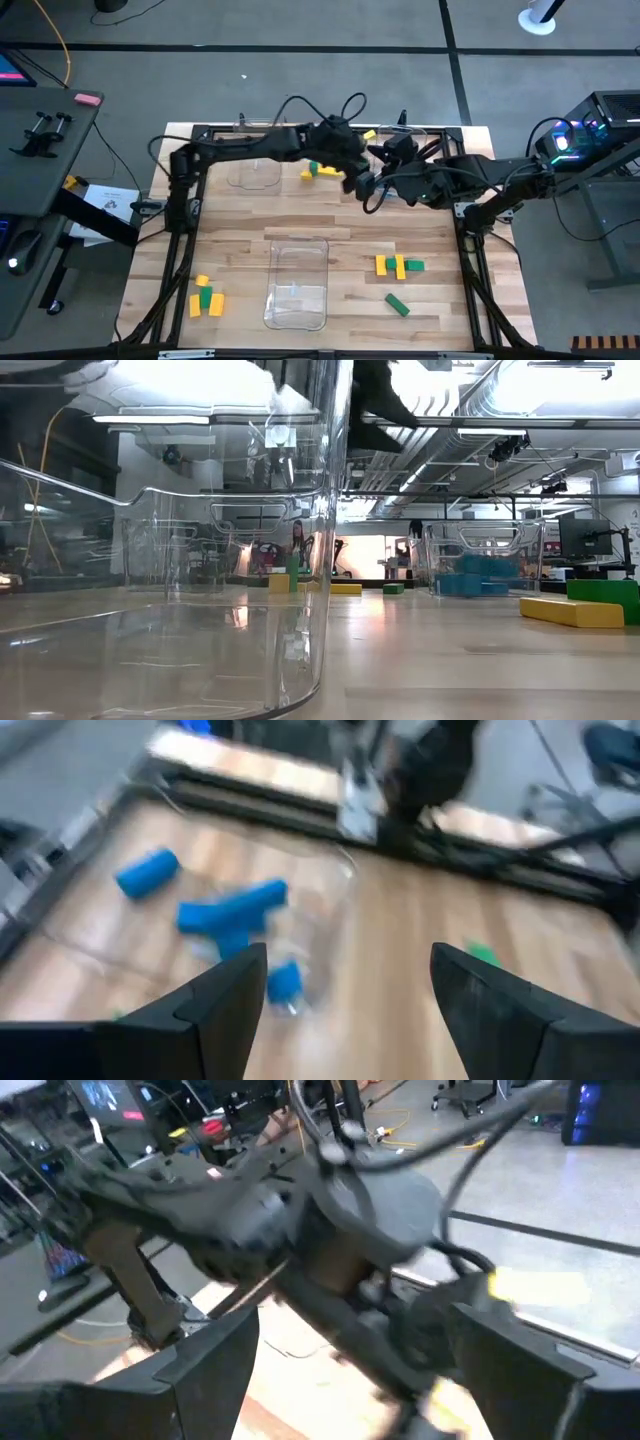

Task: Sort blocks
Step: Put the blue block into the top right transparent bin, then put the green block into the bottom transparent bin

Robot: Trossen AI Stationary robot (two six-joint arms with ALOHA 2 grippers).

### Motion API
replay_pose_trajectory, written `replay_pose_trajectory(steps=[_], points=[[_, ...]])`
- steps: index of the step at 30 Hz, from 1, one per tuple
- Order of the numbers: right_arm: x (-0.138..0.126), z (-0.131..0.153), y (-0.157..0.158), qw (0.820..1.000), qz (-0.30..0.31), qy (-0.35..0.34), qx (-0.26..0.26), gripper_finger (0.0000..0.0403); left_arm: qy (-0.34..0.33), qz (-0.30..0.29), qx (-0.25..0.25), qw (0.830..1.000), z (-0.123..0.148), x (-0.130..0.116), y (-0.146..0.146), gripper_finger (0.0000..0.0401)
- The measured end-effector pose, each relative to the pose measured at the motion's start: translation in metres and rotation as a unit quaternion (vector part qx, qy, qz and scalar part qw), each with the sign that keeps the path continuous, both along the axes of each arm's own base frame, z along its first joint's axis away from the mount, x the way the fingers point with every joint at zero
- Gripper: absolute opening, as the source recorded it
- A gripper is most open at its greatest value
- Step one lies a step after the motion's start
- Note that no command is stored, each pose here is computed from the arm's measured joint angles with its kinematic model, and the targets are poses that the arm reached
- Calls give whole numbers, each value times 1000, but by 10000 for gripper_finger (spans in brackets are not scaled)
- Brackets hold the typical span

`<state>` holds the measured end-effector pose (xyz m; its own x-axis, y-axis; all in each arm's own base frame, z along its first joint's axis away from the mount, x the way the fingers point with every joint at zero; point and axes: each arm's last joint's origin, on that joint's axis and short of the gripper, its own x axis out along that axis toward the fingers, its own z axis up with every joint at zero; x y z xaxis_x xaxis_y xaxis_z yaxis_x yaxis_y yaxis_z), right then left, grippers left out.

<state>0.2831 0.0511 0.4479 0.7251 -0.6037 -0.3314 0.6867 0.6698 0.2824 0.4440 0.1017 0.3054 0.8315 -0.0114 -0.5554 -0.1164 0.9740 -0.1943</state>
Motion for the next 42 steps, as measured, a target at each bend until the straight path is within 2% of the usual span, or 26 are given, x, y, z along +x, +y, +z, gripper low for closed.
replay_pose_trajectory(steps=[4, 6, 8, 11, 13, 16, 18, 19, 22, 26, 29, 30, 33, 35, 38, 42], points=[[-4, -7, 6, 997, 51, 46, 19, 318, 66, -51, -50, 995, 5, -35, -19, 267], [-9, -13, 12, 991, 90, 85, 42, 318, 70, -63, -60, 994, 5, -55, -36, 264], [-12, -24, 20, 980, 126, 128, 81, 318, 44, -69, -73, 994, 6, -78, -54, 259], [-16, -55, 40, 956, 168, 189, 150, 318, -30, -68, -100, 992, 6, -112, -82, 252], [-20, -85, 58, 931, 187, 235, 205, 318, -78, -57, -126, 987, 4, -134, -97, 249], [-36, -141, 85, 872, 211, 335, 287, 318, -122, -30, -143, 982, -4, -163, -114, 248], [-50, -176, 98, 833, 213, 396, 322, 318, -144, -8, -139, 980, -7, -178, -119, 248], [-56, -189, 101, 820, 212, 417, 330, 318, -150, 5, -136, 979, -9, -183, -121, 248], [-72, -216, 104, 808, 208, 456, 309, 318, -165, 26, -128, 978, -8, -195, -122, 248], [-88, -244, 95, 795, 223, 514, 232, 318, -190, 23, -116, 975, 1, -201, -120, 248], [-97, -264, 88, 767, 270, 552, 187, 318, -224, 15, -106, 969, 10, -204, -120, 248], [-98, -269, 86, 763, 281, 554, 182, 318, -238, 12, -104, 966, 13, -205, -120, 248], [-99, -281, 80, 759, 289, 556, 175, 318, -271, 9, -105, 957, 21, -207, -120, 248], [-98, -287, 79, 763, 304, 543, 173, 318, -285, 8, -109, 952, 25, -209, -120, 248], [-99, -297, 78, 766, 319, 533, 166, 318, -287, 5, -111, 952, 26, -210, -121, 248], [-102, -304, 75, 777, 306, 528, 156, 318, -286, 2, -126, 950, 27, -211, -125, 248]])
